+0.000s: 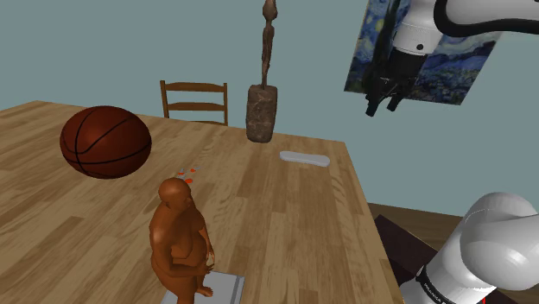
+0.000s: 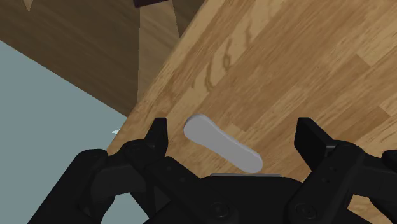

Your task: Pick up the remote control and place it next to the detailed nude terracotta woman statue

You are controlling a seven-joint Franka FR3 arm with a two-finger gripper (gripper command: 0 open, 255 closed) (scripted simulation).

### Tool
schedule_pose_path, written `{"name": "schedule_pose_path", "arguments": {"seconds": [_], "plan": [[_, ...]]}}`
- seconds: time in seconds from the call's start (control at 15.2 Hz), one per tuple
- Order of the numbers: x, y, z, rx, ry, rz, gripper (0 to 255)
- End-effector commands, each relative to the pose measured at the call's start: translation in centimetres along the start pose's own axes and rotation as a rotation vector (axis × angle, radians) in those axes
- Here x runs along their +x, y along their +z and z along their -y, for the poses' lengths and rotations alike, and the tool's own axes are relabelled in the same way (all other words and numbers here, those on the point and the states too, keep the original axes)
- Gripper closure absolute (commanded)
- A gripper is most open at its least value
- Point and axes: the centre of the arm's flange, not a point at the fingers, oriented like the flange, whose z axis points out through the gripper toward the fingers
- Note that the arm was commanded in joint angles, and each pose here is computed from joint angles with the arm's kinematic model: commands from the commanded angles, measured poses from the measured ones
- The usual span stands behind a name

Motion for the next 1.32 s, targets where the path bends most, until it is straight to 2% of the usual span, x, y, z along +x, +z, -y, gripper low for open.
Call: {"name": "schedule_pose_path", "arguments": {"seconds": [0.0,0.59,1.25], "plan": [[0.0,0.0,0.0,0.000,0.000,0.000,0],[7.8,9.3,-1.9,0.025,-0.290,0.032,0],[16.3,19.9,-1.0,0.053,-0.612,0.067,0]]}}
